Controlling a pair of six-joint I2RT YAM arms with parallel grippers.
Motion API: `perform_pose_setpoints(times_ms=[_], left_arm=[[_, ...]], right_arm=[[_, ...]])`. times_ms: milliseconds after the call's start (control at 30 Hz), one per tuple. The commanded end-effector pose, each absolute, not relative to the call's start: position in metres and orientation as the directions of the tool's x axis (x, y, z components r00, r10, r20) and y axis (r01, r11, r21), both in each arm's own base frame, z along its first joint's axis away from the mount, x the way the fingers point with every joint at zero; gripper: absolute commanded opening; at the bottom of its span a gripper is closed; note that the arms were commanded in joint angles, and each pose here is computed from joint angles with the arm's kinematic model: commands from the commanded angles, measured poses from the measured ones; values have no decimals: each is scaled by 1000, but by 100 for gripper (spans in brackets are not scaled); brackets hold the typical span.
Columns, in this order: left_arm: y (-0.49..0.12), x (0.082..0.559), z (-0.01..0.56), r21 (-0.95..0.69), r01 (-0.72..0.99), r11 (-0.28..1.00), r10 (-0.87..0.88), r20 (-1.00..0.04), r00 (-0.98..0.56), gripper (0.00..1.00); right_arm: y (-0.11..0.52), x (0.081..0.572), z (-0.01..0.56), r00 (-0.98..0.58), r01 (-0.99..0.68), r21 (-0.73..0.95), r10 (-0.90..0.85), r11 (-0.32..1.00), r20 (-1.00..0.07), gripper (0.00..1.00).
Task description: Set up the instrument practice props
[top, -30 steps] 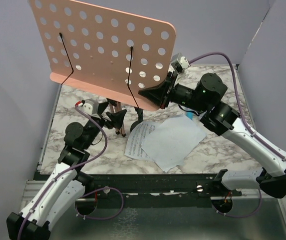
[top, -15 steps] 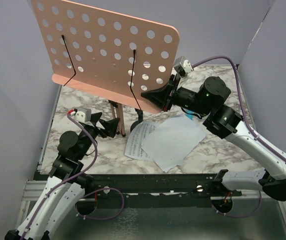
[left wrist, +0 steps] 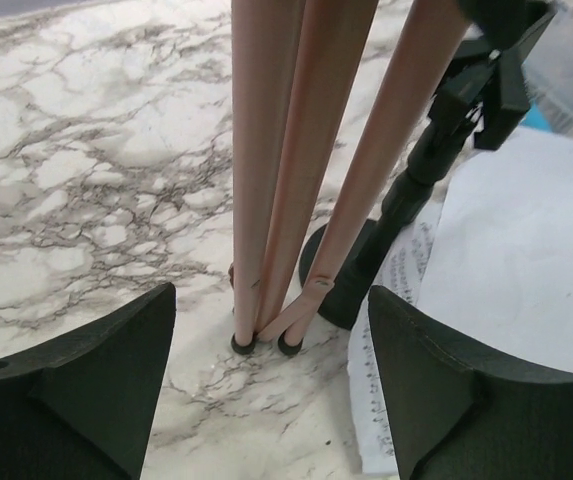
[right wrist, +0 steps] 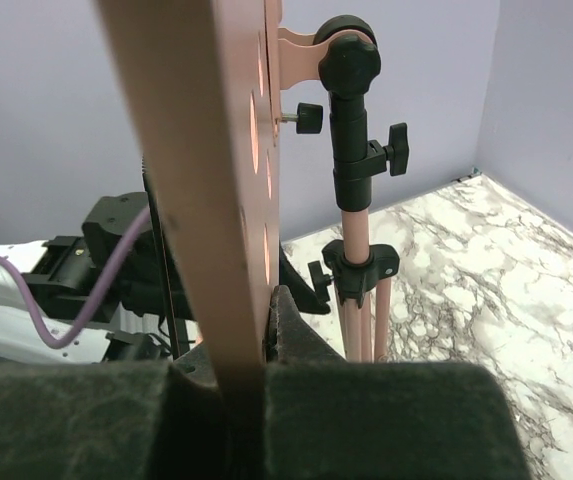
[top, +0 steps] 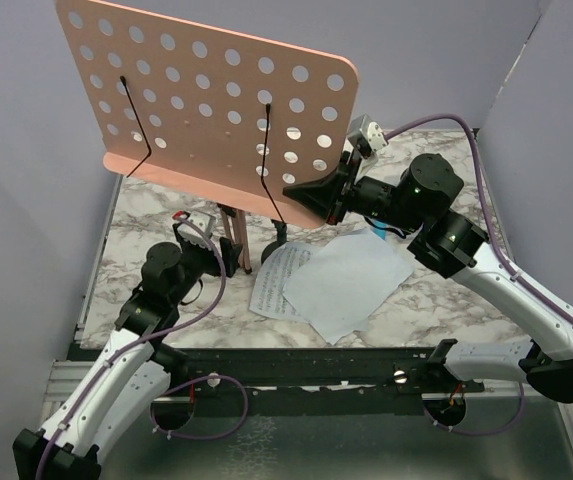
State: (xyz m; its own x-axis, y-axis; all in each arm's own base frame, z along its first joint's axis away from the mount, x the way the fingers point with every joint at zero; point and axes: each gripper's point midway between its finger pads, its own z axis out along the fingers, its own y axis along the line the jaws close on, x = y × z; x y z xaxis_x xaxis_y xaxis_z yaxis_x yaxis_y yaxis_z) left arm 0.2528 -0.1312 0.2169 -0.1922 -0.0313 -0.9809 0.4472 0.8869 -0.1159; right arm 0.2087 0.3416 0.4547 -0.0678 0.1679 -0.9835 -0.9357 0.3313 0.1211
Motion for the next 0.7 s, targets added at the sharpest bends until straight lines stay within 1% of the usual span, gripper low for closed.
perform_pose_setpoints(times_ms=[0,133,233,333,433,467,600,667], left_arm=[[-124,267,216,51,447,893,128,-981,-146,78],[-127,276,216,109,482,869,200,-970,-141,78],[-131,284,216,136,524,841,240,-961,-135,75],[-133,289,217,145,566,811,260,-957,-128,69],[-132,291,220,156,602,783,274,-956,-109,57],[-133,291,222,159,616,772,275,-956,-98,54],[-147,287,234,162,692,704,260,-965,-38,50],[-151,285,238,164,715,679,255,-967,-20,44]], right_arm=[[338,198,448,-70,-947,106,127,302,-989,0],[339,195,447,-73,-953,105,122,283,-990,0],[340,194,447,-74,-956,104,118,274,-990,0],[341,193,446,-77,-957,105,110,271,-991,1],[340,193,446,-76,-957,103,108,272,-991,0],[340,193,446,-76,-957,103,108,271,-991,0],[342,193,446,-81,-958,107,107,265,-991,1],[344,194,446,-87,-958,112,104,264,-991,0]])
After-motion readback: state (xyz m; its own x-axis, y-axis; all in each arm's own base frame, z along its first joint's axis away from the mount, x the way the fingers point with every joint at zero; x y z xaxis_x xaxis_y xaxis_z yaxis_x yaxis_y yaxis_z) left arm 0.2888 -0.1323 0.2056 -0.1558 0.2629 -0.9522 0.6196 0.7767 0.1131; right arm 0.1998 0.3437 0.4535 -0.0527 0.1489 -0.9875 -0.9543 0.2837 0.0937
